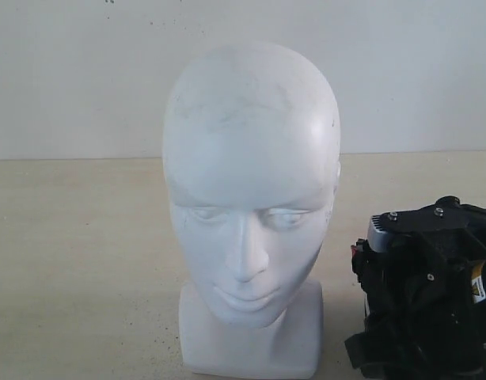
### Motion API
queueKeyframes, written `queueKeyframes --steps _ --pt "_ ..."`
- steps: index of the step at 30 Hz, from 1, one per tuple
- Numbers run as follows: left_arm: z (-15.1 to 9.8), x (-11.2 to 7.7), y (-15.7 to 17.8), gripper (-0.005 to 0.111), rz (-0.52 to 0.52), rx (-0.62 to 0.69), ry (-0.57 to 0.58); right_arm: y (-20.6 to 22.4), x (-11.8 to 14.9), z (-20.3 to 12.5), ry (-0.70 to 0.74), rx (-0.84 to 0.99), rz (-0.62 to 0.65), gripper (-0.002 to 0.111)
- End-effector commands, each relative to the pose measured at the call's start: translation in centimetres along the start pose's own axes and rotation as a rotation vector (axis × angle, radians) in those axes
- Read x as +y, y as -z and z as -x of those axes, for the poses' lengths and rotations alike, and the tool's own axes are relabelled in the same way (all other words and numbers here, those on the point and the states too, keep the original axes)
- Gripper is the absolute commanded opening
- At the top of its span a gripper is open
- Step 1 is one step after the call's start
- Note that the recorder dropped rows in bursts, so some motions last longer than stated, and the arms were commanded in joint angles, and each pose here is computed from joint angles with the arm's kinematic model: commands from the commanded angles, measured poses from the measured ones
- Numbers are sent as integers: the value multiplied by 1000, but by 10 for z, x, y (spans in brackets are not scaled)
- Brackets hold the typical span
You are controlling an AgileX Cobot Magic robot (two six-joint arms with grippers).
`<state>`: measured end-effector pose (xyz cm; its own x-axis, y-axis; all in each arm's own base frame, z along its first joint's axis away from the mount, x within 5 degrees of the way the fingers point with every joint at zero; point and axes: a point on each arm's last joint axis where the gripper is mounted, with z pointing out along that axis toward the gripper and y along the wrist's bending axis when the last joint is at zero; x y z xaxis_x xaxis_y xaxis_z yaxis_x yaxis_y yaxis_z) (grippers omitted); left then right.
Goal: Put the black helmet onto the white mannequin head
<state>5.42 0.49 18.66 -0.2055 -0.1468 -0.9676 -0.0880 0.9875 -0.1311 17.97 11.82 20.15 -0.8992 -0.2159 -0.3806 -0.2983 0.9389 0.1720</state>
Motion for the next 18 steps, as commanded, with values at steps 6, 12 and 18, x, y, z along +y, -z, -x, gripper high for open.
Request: queueKeyframes --steps 6,12,18 --pt "-1 0 0 4 1 -3 1 -8 0 2 -18 -2 -6 65" --pt "-1 0 0 4 1 -3 1 -25 -1 0 -29 67 -23 65" --pt "-1 0 0 4 1 -3 1 -32 -2 -1 -31 88 -31 65"
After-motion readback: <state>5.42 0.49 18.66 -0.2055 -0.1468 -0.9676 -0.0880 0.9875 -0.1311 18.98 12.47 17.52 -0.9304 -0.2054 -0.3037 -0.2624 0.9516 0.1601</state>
